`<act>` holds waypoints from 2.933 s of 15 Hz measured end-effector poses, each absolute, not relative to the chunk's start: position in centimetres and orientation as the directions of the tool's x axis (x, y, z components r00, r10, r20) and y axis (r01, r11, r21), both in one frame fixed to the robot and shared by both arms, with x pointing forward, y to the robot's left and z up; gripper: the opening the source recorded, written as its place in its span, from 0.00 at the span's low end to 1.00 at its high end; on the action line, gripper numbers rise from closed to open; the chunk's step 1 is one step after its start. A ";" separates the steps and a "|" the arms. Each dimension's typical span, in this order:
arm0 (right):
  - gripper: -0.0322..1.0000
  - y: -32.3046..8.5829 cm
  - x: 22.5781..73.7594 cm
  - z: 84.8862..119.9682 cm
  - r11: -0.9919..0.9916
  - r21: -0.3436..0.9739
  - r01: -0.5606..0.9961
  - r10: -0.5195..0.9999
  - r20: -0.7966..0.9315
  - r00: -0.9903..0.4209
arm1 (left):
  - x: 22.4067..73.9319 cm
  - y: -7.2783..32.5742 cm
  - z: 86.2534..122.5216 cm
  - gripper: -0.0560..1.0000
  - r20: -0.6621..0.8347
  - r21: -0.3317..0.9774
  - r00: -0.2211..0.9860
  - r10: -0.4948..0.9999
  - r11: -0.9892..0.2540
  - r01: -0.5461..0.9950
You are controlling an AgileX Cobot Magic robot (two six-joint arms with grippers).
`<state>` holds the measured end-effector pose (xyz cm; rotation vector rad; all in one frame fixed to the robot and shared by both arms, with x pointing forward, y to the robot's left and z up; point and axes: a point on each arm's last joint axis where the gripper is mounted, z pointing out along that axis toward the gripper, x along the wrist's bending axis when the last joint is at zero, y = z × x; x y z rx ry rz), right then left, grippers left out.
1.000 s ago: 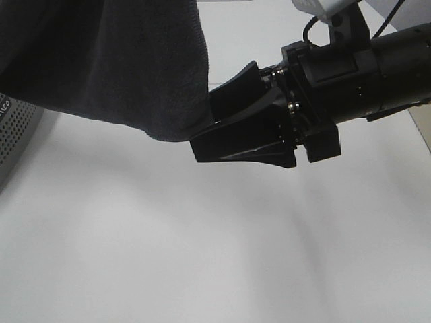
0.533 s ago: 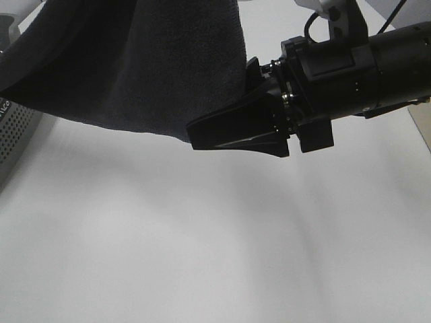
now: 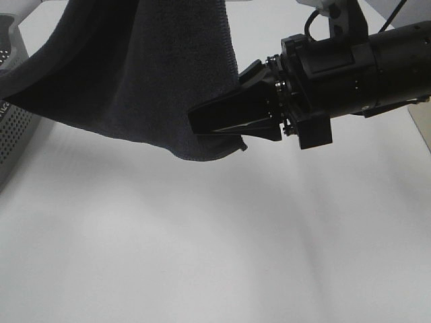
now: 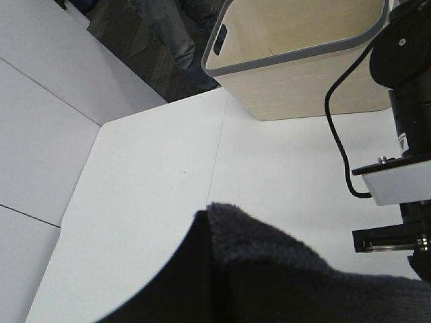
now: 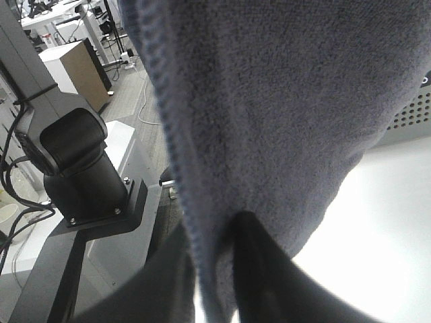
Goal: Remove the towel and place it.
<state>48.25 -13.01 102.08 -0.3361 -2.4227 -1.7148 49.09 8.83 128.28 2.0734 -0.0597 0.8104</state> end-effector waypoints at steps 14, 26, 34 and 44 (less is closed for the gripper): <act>0.05 -13.1 50.5 103.6 0.288 0.699 0.655 0.374 0.547 -0.749 | 49.0 8.9 128.1 0.05 0.540 0.729 0.806 0.245 -0.614 -0.302; 0.05 -16.2 54.2 117.2 0.394 0.559 0.729 0.785 0.209 -0.584 | 51.2 10.6 127.5 0.05 0.386 0.800 0.699 0.601 -0.596 0.071; 0.05 -17.7 56.6 126.2 0.400 0.804 0.439 0.847 -0.143 -0.511 | 56.0 8.1 127.9 0.05 0.571 0.817 0.470 0.673 -0.522 -0.245; 0.05 -18.3 60.5 127.7 0.261 0.946 0.193 0.942 -0.205 -0.266 | 62.4 9.5 126.0 0.05 0.347 0.919 0.377 0.859 -0.231 -0.318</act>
